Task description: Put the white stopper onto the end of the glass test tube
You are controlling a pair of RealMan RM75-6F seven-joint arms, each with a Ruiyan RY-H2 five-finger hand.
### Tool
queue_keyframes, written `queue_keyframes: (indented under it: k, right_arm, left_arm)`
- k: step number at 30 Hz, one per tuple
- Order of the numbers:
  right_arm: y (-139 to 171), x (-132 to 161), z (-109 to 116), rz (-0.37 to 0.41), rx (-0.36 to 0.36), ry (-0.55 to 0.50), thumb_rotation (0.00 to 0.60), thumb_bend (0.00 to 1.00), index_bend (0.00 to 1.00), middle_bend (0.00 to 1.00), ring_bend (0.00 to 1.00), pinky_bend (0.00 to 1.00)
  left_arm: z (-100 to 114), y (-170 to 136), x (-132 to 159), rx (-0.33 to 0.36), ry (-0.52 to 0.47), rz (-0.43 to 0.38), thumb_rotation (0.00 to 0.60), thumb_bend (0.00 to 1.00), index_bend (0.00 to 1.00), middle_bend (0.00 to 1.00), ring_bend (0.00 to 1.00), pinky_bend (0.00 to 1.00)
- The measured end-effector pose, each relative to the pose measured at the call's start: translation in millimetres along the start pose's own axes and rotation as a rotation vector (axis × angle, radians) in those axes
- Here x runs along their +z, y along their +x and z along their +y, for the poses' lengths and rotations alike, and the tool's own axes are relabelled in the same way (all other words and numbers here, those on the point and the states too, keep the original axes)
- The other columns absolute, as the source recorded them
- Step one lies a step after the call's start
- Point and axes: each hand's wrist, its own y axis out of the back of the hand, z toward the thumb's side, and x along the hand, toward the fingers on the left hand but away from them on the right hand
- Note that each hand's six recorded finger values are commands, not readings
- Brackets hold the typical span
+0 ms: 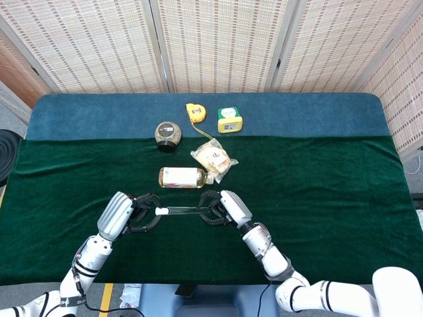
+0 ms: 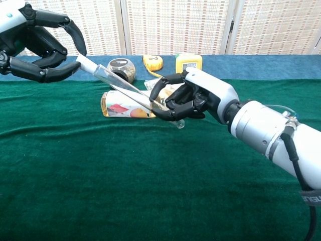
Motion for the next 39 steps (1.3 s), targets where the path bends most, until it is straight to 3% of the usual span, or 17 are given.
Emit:
queue_keyframes:
  k: [32, 34, 37, 39]
  right_arm:
    - [-5.8, 4.7, -8.4, 0.009, -0.004, -0.026, 0.600, 0.61, 0.82, 0.95, 1.00, 0.96]
    - [-5.8, 3.9, -8.1, 0.008, -0.004, -0.022, 0.600, 0.61, 0.82, 0.95, 1.00, 0.96]
    - [-4.8, 2.3, -7.0, 0.005, -0.004, -0.006, 0.600, 0.61, 0.82, 0.95, 1.00, 0.96]
    - [-3.9, 0.8, -5.1, 0.002, -0.004, 0.009, 0.600, 0.61, 0.82, 0.95, 1.00, 0.96]
  left_arm:
    - [-9.3, 3.7, -1.9, -0.013, -0.015, 0.008, 0.600, 0.52, 0.63, 0.96, 0.91, 0.89]
    - [-8.4, 3.7, -2.6, -0.012, -0.014, 0.010, 0.600, 0.52, 0.59, 0.96, 0.90, 0.89]
    - [-7.0, 2.9, -4.5, -0.023, -0.005, 0.016, 0.600, 0.49, 0.43, 0.94, 0.86, 0.89]
    - [-4.5, 2.3, -5.9, -0.028, 0.004, 0.020, 0.600, 0.44, 0.31, 0.87, 0.78, 0.88]
